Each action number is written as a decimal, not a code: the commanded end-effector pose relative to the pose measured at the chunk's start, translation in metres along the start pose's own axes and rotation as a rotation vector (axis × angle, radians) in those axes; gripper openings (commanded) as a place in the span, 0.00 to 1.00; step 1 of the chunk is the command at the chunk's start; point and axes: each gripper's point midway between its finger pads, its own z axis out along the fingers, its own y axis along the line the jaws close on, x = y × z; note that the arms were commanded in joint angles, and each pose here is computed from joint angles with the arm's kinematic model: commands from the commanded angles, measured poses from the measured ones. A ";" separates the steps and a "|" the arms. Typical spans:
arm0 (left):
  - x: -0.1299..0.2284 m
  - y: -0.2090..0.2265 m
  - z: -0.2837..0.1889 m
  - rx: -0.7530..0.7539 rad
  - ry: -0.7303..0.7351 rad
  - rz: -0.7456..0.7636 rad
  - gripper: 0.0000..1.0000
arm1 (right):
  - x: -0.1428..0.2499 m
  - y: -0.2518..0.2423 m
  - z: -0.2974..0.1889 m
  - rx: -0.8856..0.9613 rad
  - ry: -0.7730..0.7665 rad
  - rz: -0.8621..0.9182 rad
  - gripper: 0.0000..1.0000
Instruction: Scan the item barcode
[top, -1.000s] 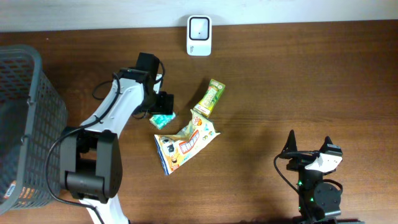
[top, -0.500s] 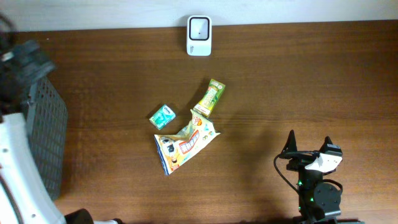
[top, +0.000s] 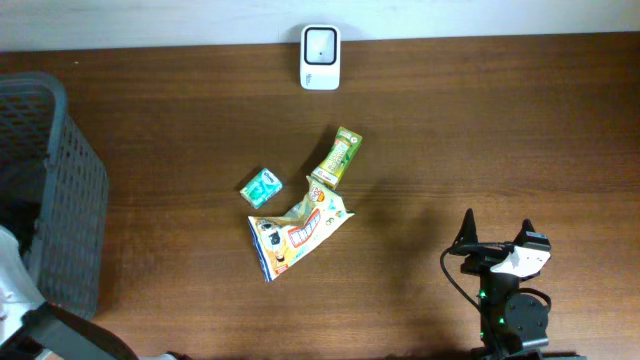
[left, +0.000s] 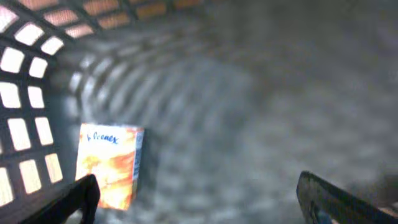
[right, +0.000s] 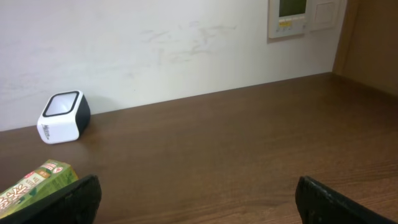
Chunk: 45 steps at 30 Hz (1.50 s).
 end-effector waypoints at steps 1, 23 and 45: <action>0.017 0.016 0.027 -0.070 0.038 0.058 1.00 | 0.002 -0.002 0.000 0.010 -0.001 -0.006 0.99; 0.053 0.085 0.116 -0.230 0.301 0.011 0.22 | 0.002 -0.002 0.000 0.010 -0.001 -0.006 0.99; 0.006 -0.200 -0.287 0.781 -0.361 0.714 0.09 | 0.002 -0.002 0.000 0.010 -0.001 -0.006 0.99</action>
